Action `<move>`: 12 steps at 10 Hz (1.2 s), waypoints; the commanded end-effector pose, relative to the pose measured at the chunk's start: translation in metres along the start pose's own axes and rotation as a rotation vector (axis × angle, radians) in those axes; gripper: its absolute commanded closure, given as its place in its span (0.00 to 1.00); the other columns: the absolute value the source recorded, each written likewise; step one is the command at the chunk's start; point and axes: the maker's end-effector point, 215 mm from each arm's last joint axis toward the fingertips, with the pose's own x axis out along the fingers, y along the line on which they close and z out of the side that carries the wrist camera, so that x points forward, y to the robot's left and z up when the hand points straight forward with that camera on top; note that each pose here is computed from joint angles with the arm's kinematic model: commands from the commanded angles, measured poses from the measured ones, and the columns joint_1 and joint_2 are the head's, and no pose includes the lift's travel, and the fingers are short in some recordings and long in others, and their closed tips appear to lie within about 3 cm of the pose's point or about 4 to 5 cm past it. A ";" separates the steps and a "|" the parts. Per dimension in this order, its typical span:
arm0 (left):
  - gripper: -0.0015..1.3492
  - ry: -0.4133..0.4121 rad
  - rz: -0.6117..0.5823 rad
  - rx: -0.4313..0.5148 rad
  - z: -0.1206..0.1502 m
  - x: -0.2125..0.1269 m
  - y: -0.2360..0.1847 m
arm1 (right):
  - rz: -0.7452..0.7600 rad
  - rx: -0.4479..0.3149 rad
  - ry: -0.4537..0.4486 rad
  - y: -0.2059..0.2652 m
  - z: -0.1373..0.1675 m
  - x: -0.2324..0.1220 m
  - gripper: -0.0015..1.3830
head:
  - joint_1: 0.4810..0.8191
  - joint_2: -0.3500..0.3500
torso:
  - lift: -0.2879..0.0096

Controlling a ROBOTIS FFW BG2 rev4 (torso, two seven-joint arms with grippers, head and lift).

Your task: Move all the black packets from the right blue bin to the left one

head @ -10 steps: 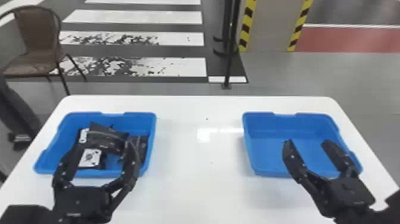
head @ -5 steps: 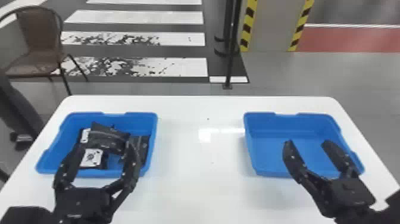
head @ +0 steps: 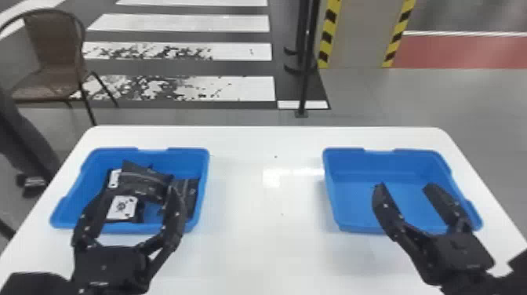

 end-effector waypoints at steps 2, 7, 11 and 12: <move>0.02 -0.004 -0.005 -0.007 0.001 0.001 -0.002 | 0.007 -0.002 -0.013 0.003 0.003 0.001 0.12 | 0.63 0.49 | 0.50; 0.03 -0.018 -0.010 -0.018 0.006 0.003 -0.003 | 0.009 0.003 -0.013 0.004 0.001 0.002 0.12 | 0.63 0.49 | 0.50; 0.05 -0.030 -0.012 -0.017 0.010 0.005 -0.004 | 0.011 0.008 -0.017 0.005 0.000 0.004 0.12 | 0.63 0.50 | 0.50; 0.06 -0.035 -0.013 -0.016 0.012 0.006 -0.004 | 0.016 0.009 -0.018 0.007 -0.001 0.005 0.12 | 0.63 0.50 | 0.50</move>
